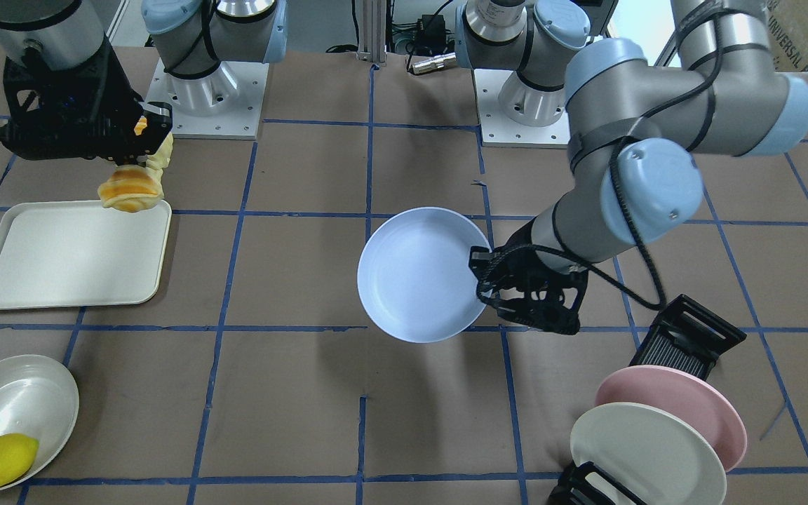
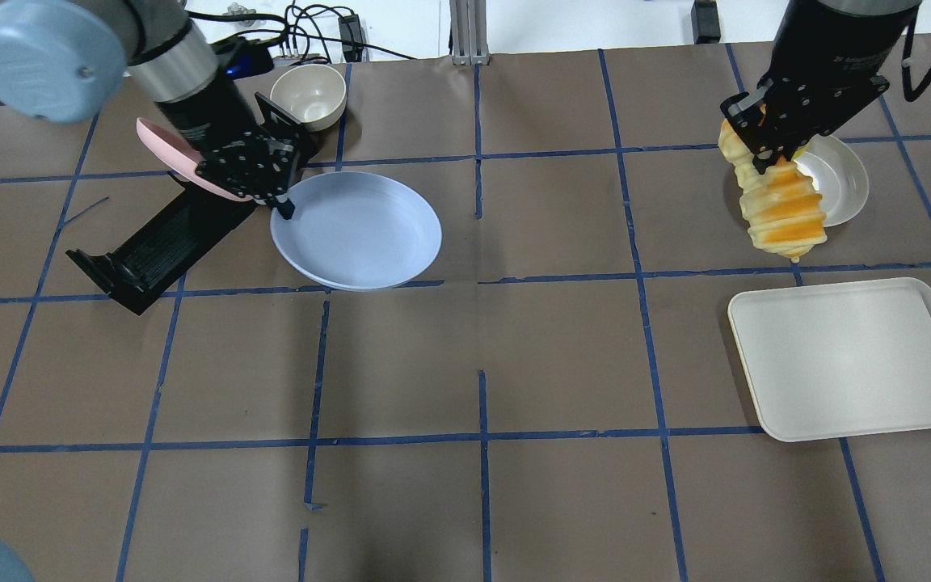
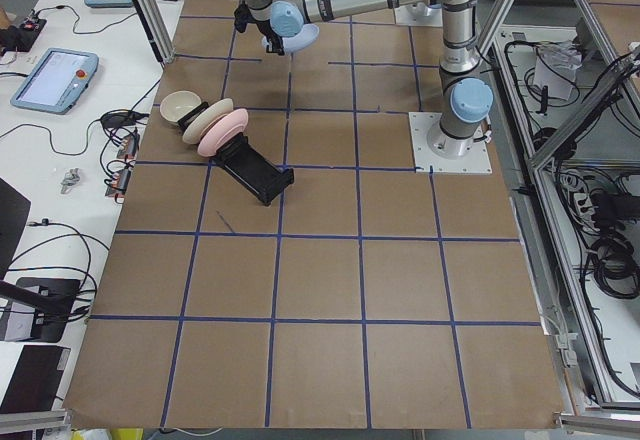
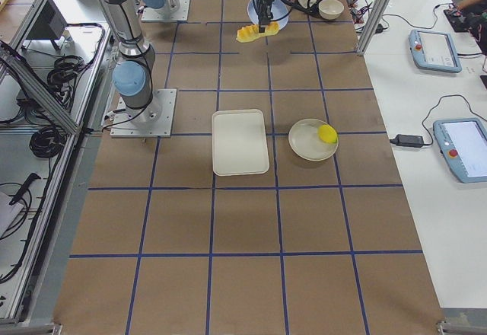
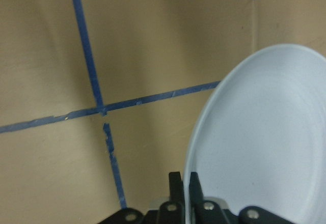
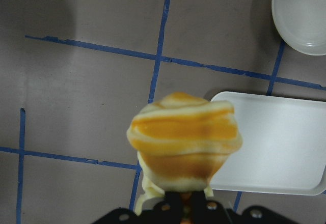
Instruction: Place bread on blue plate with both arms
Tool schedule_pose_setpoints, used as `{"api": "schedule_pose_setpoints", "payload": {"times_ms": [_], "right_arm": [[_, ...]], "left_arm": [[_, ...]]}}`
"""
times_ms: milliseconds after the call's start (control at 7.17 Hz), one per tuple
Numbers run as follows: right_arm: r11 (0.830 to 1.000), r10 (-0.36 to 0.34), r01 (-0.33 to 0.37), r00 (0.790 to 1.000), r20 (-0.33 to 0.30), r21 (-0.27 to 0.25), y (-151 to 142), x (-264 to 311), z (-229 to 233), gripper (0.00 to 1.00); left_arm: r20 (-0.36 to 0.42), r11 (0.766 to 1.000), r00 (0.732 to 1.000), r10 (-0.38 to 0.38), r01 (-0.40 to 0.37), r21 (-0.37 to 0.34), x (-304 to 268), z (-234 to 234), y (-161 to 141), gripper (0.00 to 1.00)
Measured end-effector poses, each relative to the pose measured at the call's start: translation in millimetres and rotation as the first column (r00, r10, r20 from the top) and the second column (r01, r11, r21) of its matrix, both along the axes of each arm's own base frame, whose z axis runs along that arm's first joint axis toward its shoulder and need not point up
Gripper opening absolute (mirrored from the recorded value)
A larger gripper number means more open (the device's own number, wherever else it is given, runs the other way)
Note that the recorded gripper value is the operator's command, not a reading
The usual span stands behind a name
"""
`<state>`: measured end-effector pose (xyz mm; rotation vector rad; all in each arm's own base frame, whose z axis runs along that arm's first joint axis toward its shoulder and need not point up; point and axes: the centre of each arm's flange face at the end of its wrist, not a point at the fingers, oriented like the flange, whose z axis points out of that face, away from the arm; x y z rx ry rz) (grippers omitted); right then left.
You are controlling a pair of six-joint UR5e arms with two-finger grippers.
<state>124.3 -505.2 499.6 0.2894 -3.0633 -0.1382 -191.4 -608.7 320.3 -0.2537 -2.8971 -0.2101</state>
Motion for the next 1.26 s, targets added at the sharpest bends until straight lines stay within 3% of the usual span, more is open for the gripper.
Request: {"api": "schedule_pose_setpoints", "payload": {"times_ms": [279, 419, 558, 977, 1256], "right_arm": [[1.000, 0.009, -0.009, 1.000, 0.009, 0.024, -8, 4, -16, 0.05], [1.000, 0.018, -0.018, 1.000, 0.022, 0.025, -14, 11, -24, 0.05], [0.999, 0.036, -0.037, 0.998, 0.041, 0.024, -23, 26, -38, 0.05], [0.998, 0.050, -0.048, 0.997, 0.051, -0.028, -59, 96, -98, 0.05], [0.998, 0.052, -0.050, 0.997, 0.055, -0.046, -66, 116, -114, 0.05]], "left_arm": [[0.001, 1.000, 1.000, -0.025, 0.025, -0.015, -32, -49, -9, 0.16], [0.002, 0.998, 0.999, -0.046, 0.046, -0.032, -48, -64, -7, 0.44], [0.001, 0.996, 0.998, -0.062, 0.061, -0.063, -59, -81, -2, 0.99], [0.004, 0.986, 0.999, -0.037, 0.037, -0.162, -38, -91, 2, 1.00], [0.027, 0.992, 0.999, 0.023, -0.020, -0.122, 7, -35, 6, 1.00]]}}
